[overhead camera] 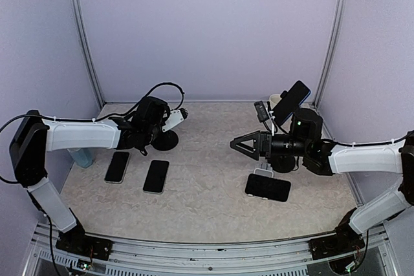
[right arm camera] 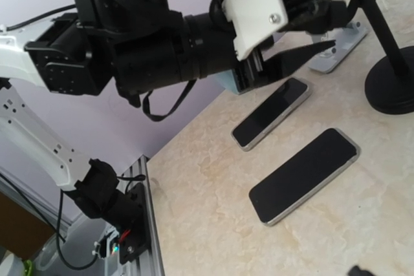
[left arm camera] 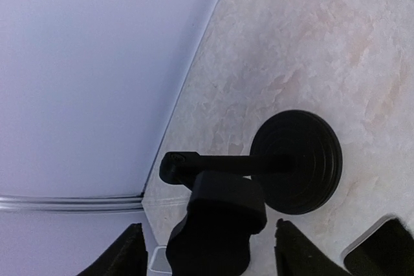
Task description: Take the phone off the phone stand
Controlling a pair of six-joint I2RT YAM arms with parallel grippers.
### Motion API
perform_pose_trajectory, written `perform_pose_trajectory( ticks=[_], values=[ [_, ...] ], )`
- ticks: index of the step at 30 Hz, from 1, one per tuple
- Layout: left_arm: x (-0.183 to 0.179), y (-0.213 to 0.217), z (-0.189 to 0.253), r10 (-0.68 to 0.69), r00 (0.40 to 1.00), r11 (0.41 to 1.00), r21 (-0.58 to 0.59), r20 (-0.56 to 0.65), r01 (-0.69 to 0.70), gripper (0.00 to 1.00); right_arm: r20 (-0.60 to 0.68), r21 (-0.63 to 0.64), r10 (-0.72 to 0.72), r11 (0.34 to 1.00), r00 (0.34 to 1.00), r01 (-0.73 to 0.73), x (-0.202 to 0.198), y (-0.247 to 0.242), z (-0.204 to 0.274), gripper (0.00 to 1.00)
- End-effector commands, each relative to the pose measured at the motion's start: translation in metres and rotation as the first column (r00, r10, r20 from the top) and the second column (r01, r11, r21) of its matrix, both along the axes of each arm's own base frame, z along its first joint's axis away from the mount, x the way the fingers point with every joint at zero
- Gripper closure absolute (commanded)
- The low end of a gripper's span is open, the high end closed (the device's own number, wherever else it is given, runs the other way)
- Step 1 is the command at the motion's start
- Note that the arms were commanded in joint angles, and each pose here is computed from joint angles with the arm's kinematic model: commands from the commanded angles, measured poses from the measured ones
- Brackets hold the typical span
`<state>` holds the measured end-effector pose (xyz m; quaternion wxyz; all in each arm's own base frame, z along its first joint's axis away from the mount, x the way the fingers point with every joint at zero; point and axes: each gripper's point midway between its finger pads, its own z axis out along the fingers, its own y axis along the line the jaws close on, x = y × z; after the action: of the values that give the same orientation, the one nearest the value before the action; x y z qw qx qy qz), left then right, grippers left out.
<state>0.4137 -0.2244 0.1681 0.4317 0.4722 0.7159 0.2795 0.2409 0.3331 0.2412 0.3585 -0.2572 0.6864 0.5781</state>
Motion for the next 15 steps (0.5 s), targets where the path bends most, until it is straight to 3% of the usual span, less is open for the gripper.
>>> perform_pose_trajectory(
  ticks=[1,4,15],
  values=[
    [0.007,-0.007,0.031,0.01,0.998,0.995,-0.101,0.069,-0.003,0.2,0.036,-0.012,0.024,1.0,0.999,-0.023,0.001,0.008,0.005,0.06],
    [0.002,-0.009,0.037,0.002,0.998,0.991,-0.133,0.067,0.007,0.02,0.033,-0.026,0.03,0.999,0.999,-0.029,0.002,0.012,0.002,0.06],
    [-0.026,-0.012,0.085,0.006,0.994,0.945,-0.327,0.106,0.029,0.01,0.067,-0.083,0.078,0.994,0.995,-0.072,-0.005,0.029,0.0,0.06]
  ],
)
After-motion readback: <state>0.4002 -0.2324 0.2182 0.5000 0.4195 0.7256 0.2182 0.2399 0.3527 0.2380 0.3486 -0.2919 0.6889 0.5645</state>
